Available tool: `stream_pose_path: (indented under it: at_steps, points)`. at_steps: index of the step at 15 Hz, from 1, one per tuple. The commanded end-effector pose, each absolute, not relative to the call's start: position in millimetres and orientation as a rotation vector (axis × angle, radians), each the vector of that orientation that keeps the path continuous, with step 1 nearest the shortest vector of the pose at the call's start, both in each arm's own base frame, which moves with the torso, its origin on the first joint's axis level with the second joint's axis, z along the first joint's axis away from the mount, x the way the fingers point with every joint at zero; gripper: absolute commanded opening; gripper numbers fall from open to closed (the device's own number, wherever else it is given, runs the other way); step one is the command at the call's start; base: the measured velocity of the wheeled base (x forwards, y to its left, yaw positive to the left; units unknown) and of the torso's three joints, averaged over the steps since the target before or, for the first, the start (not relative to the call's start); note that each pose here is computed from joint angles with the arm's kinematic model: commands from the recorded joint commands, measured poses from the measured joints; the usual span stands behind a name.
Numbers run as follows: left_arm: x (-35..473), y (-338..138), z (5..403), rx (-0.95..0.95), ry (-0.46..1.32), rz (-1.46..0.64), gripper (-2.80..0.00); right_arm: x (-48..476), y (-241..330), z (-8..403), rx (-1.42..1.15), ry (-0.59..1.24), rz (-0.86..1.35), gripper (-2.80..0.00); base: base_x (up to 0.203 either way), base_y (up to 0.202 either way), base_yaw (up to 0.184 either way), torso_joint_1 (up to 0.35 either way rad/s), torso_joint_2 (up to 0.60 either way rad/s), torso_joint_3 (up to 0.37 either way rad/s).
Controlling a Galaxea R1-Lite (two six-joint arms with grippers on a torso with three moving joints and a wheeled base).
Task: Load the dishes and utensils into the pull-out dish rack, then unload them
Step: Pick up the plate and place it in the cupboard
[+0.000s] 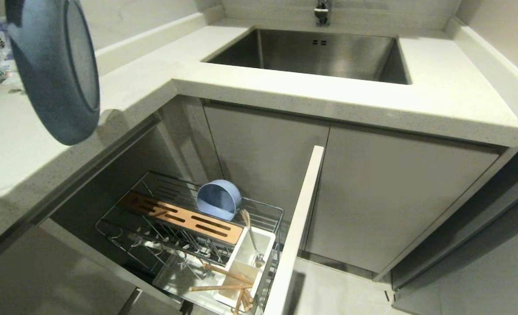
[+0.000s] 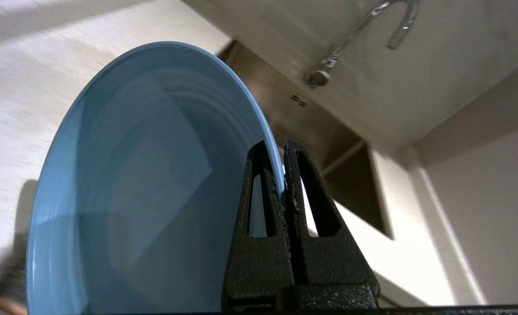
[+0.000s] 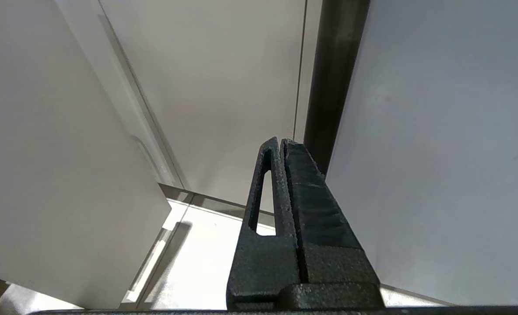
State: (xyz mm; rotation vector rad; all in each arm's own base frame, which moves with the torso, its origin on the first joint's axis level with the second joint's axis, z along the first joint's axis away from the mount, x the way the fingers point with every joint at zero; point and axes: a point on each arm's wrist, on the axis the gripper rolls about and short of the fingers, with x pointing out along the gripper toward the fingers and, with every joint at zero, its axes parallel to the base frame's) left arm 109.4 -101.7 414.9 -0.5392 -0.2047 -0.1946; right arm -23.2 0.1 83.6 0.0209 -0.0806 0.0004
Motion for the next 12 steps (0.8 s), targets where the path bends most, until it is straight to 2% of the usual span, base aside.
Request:
stream_pose_path:
  at_steps: [1,6,12]
  points:
    - [120,-125,400,-0.563,-0.154,-0.195,-2.8,-21,0,76,0.021,-0.055,0.001,-2.8,0.0,0.0,0.0,0.0,0.0,0.0]
    - [129,-136,372,-0.712,-0.088,-0.057,-2.8,-21,0,77,0.021,-0.057,0.001,-2.8,0.0,0.0,0.0,0.0,0.0,0.0]
    - [139,-146,298,-0.858,0.055,0.044,-2.8,-21,0,77,0.021,-0.057,0.001,-2.8,0.0,0.0,0.0,0.0,0.0,0.0]
